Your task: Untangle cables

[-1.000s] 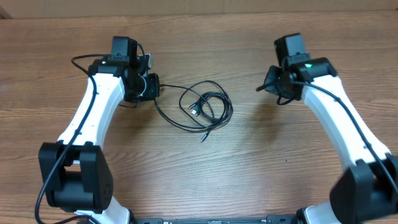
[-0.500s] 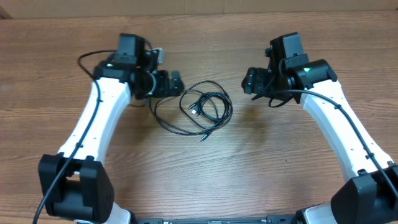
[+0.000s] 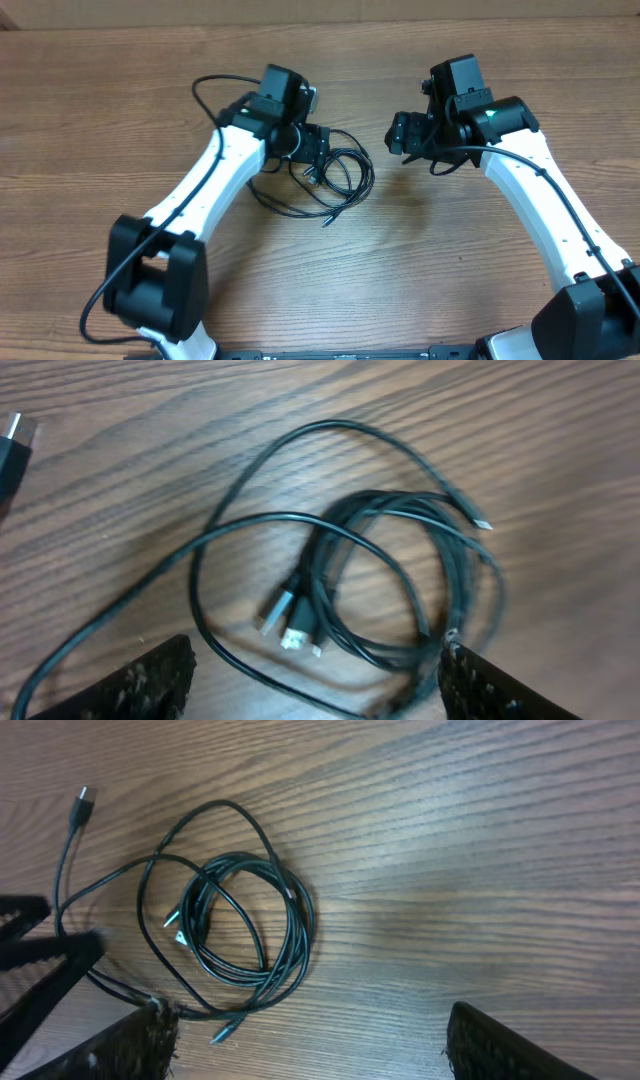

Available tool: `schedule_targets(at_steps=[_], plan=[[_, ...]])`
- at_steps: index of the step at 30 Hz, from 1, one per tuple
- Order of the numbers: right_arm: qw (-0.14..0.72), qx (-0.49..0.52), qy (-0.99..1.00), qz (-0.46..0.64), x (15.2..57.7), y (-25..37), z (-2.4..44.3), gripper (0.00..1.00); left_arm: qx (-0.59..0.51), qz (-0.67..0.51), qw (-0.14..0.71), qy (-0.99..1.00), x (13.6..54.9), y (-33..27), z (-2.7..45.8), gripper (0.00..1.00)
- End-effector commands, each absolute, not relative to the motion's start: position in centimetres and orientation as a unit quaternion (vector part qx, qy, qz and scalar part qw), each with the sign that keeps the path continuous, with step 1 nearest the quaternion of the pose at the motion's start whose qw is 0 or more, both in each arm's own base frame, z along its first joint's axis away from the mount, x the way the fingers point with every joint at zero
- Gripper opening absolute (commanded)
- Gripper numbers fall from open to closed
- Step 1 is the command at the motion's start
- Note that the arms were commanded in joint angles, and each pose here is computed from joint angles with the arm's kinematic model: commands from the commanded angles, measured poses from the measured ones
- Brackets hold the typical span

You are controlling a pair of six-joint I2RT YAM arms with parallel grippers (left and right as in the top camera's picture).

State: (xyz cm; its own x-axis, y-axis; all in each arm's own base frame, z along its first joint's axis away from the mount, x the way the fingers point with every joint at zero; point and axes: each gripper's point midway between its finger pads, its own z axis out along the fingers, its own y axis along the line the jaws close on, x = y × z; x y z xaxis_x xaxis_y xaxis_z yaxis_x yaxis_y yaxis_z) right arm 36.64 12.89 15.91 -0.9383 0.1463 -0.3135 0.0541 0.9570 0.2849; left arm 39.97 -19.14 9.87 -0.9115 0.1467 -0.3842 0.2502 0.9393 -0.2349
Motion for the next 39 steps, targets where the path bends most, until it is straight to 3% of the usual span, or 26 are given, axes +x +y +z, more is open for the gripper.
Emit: schedule_targets(at_steps=[1,6,10,20,28,35,39], plan=[[0.168,0.052,0.977,0.124,36.5,12.4,15.7,0.83,0.090,-0.098,0.195,0.972,41.2,-18.7,8.5,0.78],[0.168,0.053,0.977,0.121,36.4,12.3,15.7,0.84,0.093,-0.142,0.175,0.970,40.8,-21.0,7.3,0.76],[0.168,0.053,0.977,0.121,36.4,12.3,15.7,0.84,0.097,-0.132,0.155,0.974,40.4,-21.2,5.3,0.66],[0.164,0.053,0.978,0.120,36.2,12.3,15.6,0.84,0.101,-0.129,0.124,0.979,39.8,-21.9,2.1,0.61],[0.163,0.053,0.978,0.119,36.2,12.3,15.6,0.84,0.106,-0.126,0.123,0.979,39.6,-22.2,1.8,0.28],[0.158,0.054,0.979,0.118,35.9,12.2,15.5,0.84,0.103,-0.101,0.104,0.984,38.9,-21.3,0.8,0.27],[0.158,0.054,0.979,0.118,36.0,12.2,15.5,0.84,0.103,-0.104,0.103,0.984,38.8,-21.4,0.9,0.04]])
